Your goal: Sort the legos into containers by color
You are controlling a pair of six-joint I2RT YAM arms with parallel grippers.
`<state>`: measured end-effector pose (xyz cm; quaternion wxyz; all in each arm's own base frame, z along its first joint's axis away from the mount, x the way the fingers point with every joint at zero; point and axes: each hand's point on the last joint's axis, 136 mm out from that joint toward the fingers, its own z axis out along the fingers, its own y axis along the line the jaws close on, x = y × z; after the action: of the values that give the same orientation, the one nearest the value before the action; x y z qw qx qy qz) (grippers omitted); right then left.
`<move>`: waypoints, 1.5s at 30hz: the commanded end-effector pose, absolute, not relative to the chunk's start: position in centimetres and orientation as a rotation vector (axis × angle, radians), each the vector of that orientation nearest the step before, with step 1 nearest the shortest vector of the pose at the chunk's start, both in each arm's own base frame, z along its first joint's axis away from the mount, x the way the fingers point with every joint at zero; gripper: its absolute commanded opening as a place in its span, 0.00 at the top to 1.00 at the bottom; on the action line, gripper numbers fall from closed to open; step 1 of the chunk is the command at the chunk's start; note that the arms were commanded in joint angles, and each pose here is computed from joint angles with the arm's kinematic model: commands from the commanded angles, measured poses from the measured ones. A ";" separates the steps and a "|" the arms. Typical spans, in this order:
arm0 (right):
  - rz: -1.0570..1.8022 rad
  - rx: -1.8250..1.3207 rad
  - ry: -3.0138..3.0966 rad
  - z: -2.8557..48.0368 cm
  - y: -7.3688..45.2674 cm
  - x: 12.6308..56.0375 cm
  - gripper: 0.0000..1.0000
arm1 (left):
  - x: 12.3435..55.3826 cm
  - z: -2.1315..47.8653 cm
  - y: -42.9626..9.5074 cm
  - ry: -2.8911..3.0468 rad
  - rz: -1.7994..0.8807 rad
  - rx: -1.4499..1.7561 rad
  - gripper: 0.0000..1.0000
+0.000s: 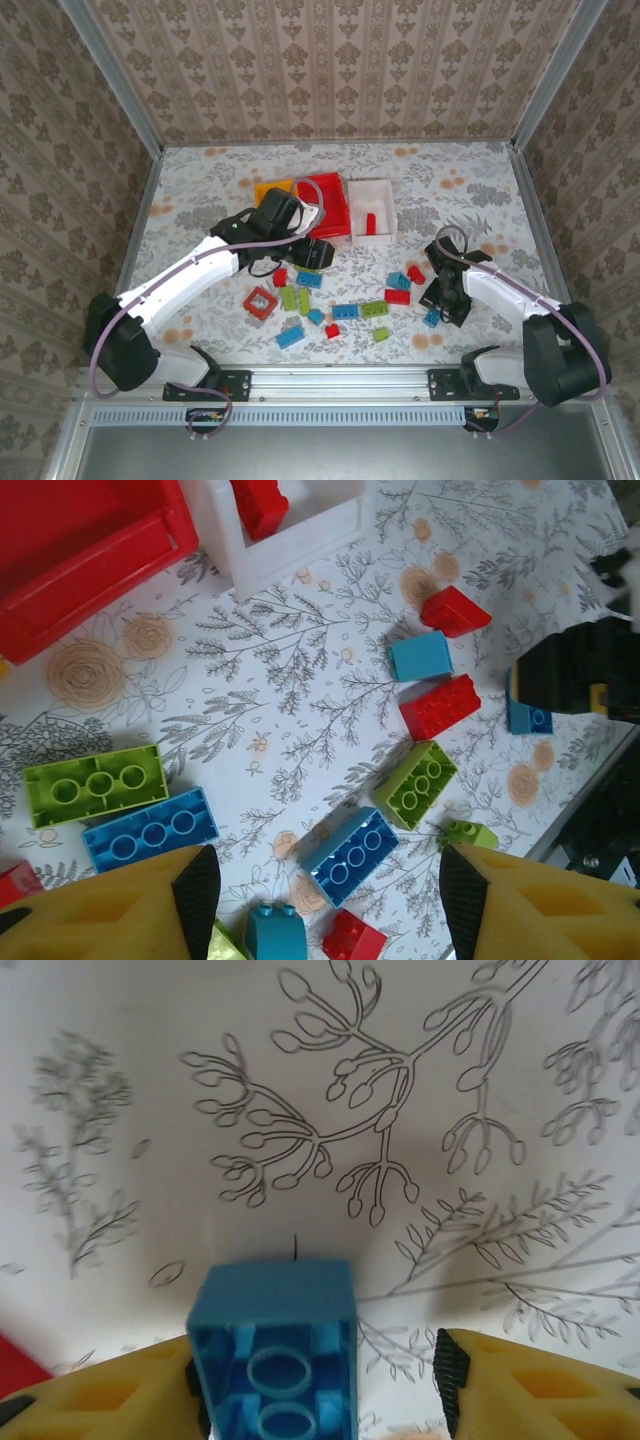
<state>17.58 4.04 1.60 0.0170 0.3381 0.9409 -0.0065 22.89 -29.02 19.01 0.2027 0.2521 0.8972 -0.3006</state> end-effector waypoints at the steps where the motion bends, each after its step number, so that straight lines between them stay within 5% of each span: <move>1: 0.067 1.095 2.917 0.7 4.8 18.0 0.42 | 22.1 20.6 -30.0 2.436 -0.937 0.723 0.36; 4: 0.080 1.088 2.890 0.8 4.6 18.5 0.50 | 22.1 20.5 -30.0 2.439 -0.942 0.705 0.36; 8: 0.106 1.073 2.849 1.4 4.6 19.1 0.73 | 22.5 20.8 -29.8 2.437 -0.914 0.670 0.36; 11: 0.140 0.847 2.753 5.4 5.6 22.1 0.81 | 23.6 21.7 -28.5 2.436 -0.827 0.579 0.37; 17: 0.255 0.113 2.575 13.0 16.3 29.6 0.79 | 25.8 23.7 -24.0 2.393 -0.668 0.298 0.37; 26: 0.343 -0.089 2.552 13.0 27.5 40.4 0.79 | 26.1 23.5 -18.6 2.395 -0.536 0.062 0.37; 36: 0.265 -0.061 2.668 8.7 30.8 45.7 0.77 | 24.8 21.9 -16.0 2.434 -0.503 -0.031 0.38; 45: 0.289 -0.045 2.674 9.5 31.7 46.3 0.55 | 23.4 19.4 -14.7 2.521 -0.460 -0.035 0.42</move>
<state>46.64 31.70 8.20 0.2309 -0.0212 0.9677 0.0993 24.31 -15.52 20.19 0.3010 -0.0069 0.9366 -0.1791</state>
